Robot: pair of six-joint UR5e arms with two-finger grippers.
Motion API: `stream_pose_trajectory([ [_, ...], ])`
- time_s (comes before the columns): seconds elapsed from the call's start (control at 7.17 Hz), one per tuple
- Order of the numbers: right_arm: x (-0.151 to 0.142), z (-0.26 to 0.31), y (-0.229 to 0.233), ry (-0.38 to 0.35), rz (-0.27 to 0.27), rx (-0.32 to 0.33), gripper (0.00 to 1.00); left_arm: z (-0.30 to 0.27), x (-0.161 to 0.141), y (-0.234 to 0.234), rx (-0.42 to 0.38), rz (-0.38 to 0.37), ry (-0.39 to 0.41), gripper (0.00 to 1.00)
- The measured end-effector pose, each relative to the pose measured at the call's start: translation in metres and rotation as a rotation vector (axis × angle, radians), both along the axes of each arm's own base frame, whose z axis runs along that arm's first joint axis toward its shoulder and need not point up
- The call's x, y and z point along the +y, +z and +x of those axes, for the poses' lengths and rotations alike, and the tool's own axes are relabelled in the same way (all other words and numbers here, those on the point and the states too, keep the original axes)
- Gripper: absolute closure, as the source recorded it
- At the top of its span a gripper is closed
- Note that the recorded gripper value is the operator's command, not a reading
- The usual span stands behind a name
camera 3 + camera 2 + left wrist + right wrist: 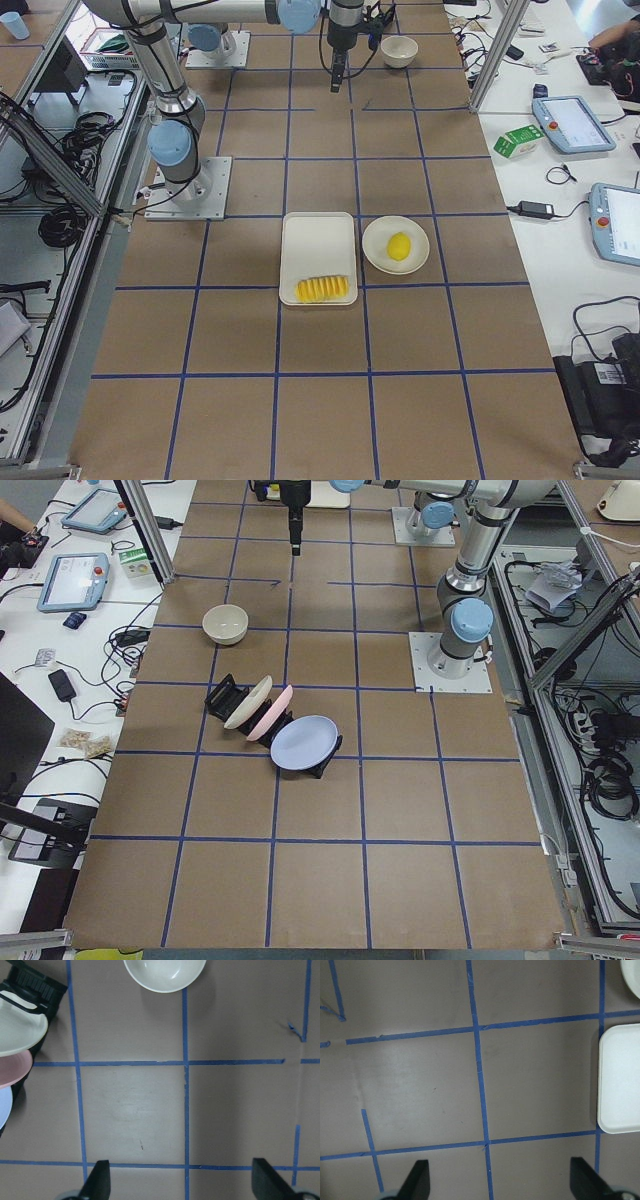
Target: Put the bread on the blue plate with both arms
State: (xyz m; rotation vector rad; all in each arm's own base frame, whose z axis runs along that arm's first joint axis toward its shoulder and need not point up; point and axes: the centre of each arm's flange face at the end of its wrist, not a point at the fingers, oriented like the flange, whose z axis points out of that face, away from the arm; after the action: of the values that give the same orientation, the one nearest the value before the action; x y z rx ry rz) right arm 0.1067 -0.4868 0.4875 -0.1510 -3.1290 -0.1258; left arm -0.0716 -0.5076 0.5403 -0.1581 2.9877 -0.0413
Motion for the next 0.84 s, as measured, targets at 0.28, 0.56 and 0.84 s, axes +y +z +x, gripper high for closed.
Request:
stream_pose_trajectory([
  [0.28,-0.009,-0.054,-0.004,-0.066,0.004,0.001,0.0,0.102,0.004,-0.001,-0.026,0.011,0.187,0.0],
  [0.56,-0.011,-0.146,-0.007,-0.069,0.003,-0.013,0.0,0.199,0.021,-0.02,-0.011,0.049,0.37,0.0],
  [0.84,-0.011,-0.247,-0.033,-0.079,0.017,-0.033,0.0,0.312,0.059,-0.061,0.073,0.091,0.582,0.0],
])
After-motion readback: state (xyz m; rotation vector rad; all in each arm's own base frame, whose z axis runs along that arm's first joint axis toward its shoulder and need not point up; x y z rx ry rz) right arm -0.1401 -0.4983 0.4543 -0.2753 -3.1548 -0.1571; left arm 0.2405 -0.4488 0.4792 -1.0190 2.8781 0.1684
